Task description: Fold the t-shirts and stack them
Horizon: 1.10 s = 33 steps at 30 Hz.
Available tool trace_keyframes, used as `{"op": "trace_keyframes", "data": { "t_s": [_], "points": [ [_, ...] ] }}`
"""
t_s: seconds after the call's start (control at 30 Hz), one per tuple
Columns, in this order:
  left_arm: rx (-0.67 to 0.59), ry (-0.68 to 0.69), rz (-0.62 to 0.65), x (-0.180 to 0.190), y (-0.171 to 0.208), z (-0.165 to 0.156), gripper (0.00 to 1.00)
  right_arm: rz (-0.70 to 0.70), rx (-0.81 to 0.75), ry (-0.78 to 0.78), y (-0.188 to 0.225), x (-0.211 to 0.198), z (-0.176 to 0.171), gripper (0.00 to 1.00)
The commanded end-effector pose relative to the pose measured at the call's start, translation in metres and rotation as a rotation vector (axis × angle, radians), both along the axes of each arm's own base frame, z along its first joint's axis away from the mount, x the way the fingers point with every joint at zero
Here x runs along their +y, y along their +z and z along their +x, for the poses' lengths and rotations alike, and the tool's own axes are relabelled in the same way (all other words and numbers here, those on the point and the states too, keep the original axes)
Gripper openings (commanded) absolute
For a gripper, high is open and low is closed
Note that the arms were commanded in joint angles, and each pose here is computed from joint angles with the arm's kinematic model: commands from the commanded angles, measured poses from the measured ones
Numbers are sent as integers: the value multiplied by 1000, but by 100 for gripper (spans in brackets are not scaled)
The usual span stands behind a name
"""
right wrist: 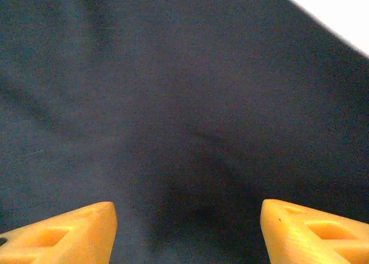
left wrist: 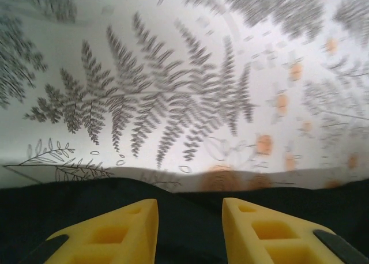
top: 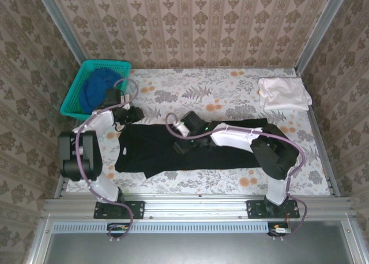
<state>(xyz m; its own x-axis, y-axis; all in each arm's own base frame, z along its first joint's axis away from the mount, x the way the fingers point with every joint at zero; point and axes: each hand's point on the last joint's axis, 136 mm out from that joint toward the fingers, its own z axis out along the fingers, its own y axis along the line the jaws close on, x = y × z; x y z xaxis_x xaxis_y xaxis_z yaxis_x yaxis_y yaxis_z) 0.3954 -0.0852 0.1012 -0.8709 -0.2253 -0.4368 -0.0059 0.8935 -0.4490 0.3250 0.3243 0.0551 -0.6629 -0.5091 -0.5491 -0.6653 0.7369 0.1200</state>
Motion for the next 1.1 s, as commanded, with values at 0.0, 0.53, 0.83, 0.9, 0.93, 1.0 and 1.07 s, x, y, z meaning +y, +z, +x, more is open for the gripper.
{"op": "trace_keyframes", "data": {
  "t_s": [0.0, 0.53, 0.83, 0.9, 0.93, 1.0, 1.07],
  "points": [
    [-21, 17, 93, 3, 15, -27, 37, 0, 14, -226, 4, -44, 35, 71],
    [186, -108, 49, -81, -97, -31, 31, -265, 132, -577, -17, -187, 25, 80],
    [93, -242, -1, -141, -83, 123, 27, -86, 408, -704, -39, -170, -41, 84],
    [60, -266, -33, -155, -71, 151, 28, -92, 395, -679, -29, -157, -54, 86],
    [43, -270, -43, -158, -61, 159, 28, -132, 383, -689, -22, -162, -61, 87],
    [-30, -280, -55, -163, -26, 174, 34, -104, 312, -694, 2, -168, -56, 88],
    [-110, -283, -47, -163, 13, 179, 42, -75, 240, -706, 23, -179, -47, 89]
  ]
}}
